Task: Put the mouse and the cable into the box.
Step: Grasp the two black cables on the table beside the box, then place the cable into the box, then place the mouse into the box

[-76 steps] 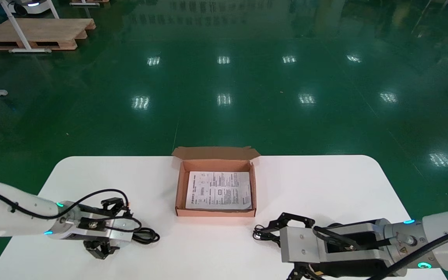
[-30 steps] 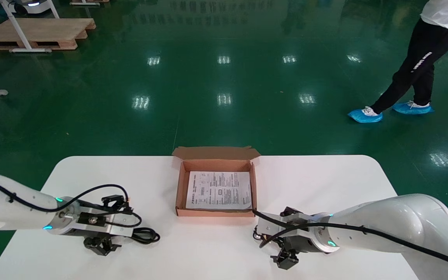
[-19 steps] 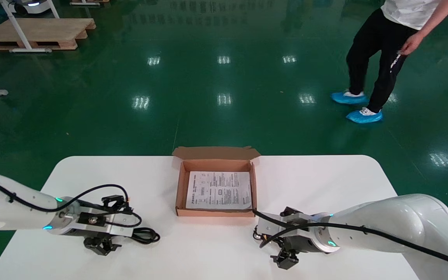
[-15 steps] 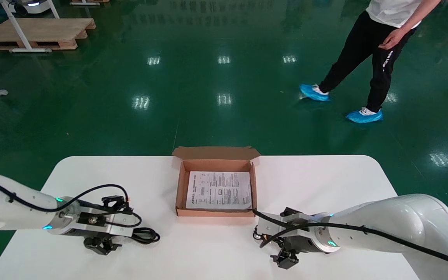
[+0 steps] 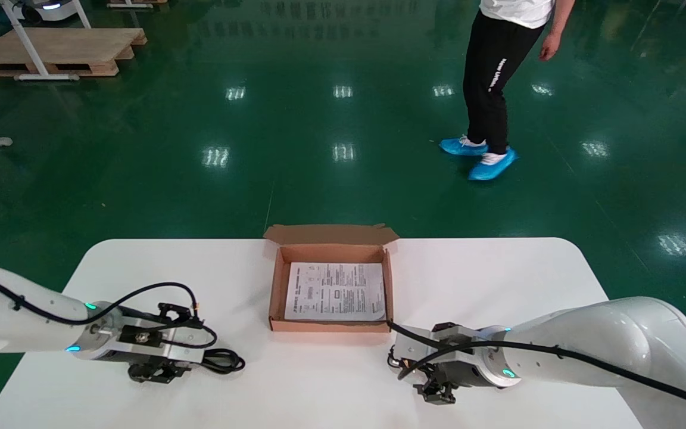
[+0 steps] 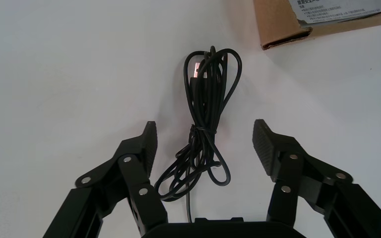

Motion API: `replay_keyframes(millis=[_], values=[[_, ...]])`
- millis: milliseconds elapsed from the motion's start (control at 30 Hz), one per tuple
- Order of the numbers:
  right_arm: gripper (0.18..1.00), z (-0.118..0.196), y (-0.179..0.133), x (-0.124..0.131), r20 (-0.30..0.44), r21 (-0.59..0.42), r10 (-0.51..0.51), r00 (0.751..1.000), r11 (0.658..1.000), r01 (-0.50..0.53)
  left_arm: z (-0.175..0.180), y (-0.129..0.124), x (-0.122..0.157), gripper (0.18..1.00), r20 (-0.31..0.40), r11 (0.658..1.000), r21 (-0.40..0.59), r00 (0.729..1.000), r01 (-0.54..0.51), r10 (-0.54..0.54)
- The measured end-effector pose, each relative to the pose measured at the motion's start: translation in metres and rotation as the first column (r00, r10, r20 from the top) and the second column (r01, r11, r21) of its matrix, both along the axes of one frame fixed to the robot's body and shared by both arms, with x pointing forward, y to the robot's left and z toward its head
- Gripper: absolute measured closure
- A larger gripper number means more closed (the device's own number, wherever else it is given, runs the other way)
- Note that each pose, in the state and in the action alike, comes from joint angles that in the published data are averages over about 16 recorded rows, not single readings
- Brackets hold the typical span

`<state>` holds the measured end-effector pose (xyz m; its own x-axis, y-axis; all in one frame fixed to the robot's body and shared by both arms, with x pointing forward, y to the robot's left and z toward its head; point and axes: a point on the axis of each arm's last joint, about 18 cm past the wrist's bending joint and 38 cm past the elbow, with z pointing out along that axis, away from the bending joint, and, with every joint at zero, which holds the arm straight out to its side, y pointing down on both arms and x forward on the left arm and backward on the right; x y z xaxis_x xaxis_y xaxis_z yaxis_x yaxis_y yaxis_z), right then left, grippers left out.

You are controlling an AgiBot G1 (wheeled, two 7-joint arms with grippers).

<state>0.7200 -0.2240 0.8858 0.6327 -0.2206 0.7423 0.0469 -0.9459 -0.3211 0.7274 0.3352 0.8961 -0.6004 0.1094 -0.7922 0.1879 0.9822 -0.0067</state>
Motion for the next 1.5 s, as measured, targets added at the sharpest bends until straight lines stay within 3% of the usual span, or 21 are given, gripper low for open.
replay_keyframes(millis=[600,833,1033,1300,1500], values=[[0.775,0.0,0.0,0.0,0.0,0.0,0.001,1.0,1.0,-0.001,0.0,0.0,0.0,0.79,0.0,1.0,0.0,1.0,0.001,-0.001],[0.884,0.0,0.0,0.0,0.0,0.0,0.001,1.0,1.0,-0.001,0.0,0.0,0.0,0.885,0.0,1.0,0.0,1.0,0.001,-0.001],[0.926,0.01,-0.007,0.001,0.016,0.017,-0.019,1.0,1.0,0.019,0.011,0.001,0.001,0.924,0.024,1.0,0.006,1.0,0.002,-0.002],[0.938,0.071,-0.043,0.008,0.117,0.105,-0.133,0.984,0.987,0.121,0.065,-0.011,0.007,0.933,0.156,0.999,-0.013,0.987,0.045,-0.042],[0.938,0.156,-0.083,0.007,0.245,0.236,-0.263,0.933,0.95,0.206,0.107,-0.054,0.017,0.935,0.28,0.988,-0.053,0.952,0.145,-0.124]])
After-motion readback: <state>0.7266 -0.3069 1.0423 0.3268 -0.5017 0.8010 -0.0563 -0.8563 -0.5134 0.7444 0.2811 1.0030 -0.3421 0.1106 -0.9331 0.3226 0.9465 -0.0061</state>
